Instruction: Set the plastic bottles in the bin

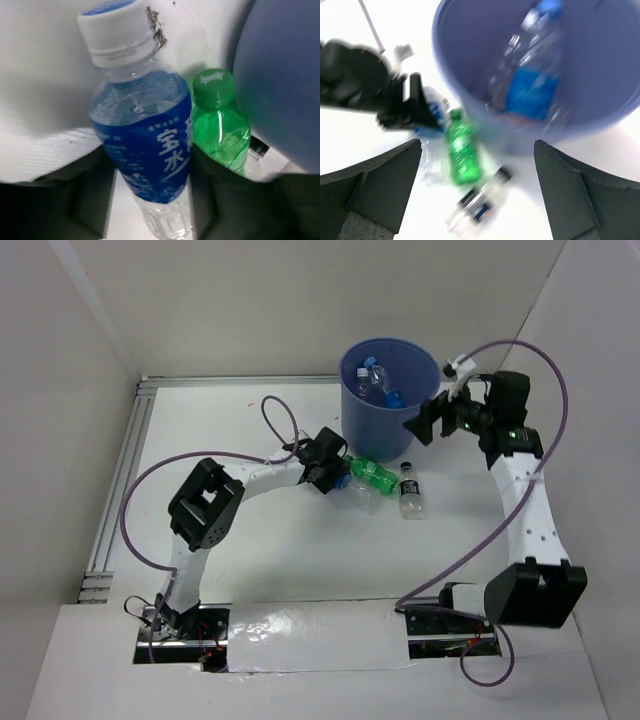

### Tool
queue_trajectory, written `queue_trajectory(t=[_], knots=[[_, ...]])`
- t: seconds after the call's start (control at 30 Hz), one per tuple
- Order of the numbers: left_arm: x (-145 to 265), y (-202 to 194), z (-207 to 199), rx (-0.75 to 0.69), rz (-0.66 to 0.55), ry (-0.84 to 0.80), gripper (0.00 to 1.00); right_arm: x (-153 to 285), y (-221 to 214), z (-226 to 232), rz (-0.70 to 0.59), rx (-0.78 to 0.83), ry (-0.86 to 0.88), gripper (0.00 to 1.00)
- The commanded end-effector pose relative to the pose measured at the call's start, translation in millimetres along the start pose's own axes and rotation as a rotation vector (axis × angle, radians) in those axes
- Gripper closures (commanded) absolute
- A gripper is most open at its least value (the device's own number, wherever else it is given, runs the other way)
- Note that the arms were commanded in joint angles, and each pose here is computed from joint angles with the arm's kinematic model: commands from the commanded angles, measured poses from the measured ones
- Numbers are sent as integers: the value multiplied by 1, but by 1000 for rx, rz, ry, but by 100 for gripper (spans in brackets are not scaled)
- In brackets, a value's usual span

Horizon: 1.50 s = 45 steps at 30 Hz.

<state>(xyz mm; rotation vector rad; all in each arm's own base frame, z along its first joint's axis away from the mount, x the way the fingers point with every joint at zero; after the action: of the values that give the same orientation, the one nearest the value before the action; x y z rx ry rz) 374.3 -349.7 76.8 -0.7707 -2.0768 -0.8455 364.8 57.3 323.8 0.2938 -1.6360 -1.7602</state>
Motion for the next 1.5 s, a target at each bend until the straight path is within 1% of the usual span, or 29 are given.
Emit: queue_trajectory(t=[0.0, 0.03, 0.1, 0.17, 0.23, 0.27, 0.3, 0.33, 0.37, 0.47, 0.57, 0.63, 0.7, 0.77, 0.8, 0.83, 0.87, 0.9, 0.97, 1.03, 1.07, 1.17, 1.2, 1.27, 1.33, 1.37, 1.4, 1.43, 1.47], knots=[[0, -11, 17, -65, 20, 58, 47, 22, -54, 14, 90, -146, 19, 0], [-1, -15, 29, -67, 22, 65, 62, 29, -62, 11, 99, -171, -3, 0], [21, -10, 28, -115, -19, 30, 77, 40, -77, 12, 115, -217, -27, 0], [40, -14, 38, -185, -42, 20, 90, 52, -83, 9, 119, -275, -57, 1], [83, -1, 34, -256, -130, -49, 94, 58, -98, 4, 143, -347, -79, 3], [118, 12, 15, -288, -220, -158, 94, 58, -111, 3, 169, -399, -84, 5], [118, 15, 16, -286, -238, -150, 95, 58, -112, 1, 172, -399, -94, 5], [136, 19, 8, -348, -279, -203, 95, 59, -126, 0, 190, -441, -104, 6], [166, 32, -6, -345, -341, -282, 97, 59, -135, -4, 205, -472, -112, 6], [222, 62, -55, -372, -505, -445, 97, 53, -155, -13, 243, -560, -112, 6], [274, 92, -105, -365, -650, -588, 95, 45, -177, -22, 285, -648, -115, 1], [275, 102, -130, -379, -720, -615, 92, 38, -192, -28, 318, -690, -110, 1], [295, 121, -159, -342, -789, -670, 90, 34, -208, -32, 359, -748, -94, 1], [268, 124, -180, -368, -814, -643, 89, 31, -216, -33, 380, -781, -81, 1], [287, 133, -200, -341, -841, -684, 88, 28, -219, -35, 381, -789, -70, 1], [284, 139, -208, -338, -871, -669, 85, 24, -227, -38, 396, -809, -67, 1], [247, 135, -215, -381, -863, -610, 82, 23, -232, -39, 408, -825, -65, 1], [262, 145, -230, -367, -894, -618, 80, 19, -238, -44, 419, -839, -63, 1], [241, 148, -239, -420, -916, -549, 57, 12, -241, -49, 435, -848, -66, 1], [214, 150, -249, -476, -907, -507, 27, 1, -251, -51, 473, -856, -64, 1], [208, 148, -251, -500, -902, -504, 3, -3, -253, -55, 484, -861, -94, 1], [206, 150, -245, -501, -903, -506, 0, -13, -259, -57, 495, -867, -110, 1], [191, 149, -232, -519, -884, -469, 0, -18, -261, -55, 502, -868, -101, 3], [219, 152, -232, -509, -896, -518, 0, -25, -264, -52, 521, -870, -113, 6], [226, 150, -225, -547, -883, -509, 0, -30, -267, -49, 534, -865, -113, 13], [234, 143, -224, -569, -871, -528, 0, -31, -268, -48, 543, -857, -115, 24], [268, 149, -217, -574, -897, -554, 0, -31, -269, -49, 546, -854, -123, 33], [253, 133, -201, -619, -846, -524, 0, -31, -270, -50, 549, -851, -135, 41], [292, 131, -192, -592, -861, -572, 0, -23, -269, -50, 552, -857, -132, 56]])
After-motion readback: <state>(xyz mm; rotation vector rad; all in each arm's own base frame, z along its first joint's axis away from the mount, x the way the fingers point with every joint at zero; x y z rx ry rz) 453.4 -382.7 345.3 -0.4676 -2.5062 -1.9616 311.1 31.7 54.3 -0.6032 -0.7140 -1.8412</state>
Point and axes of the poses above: each gripper's point midway between its finger pads, its own x axis back along the fingers, its own z axis along the line the jaws close on, y = z × x, the point moved 3 cm from there along x, back along the fingers, and after that the axes turned 13 degrees about -x, right-handed, at the moved point
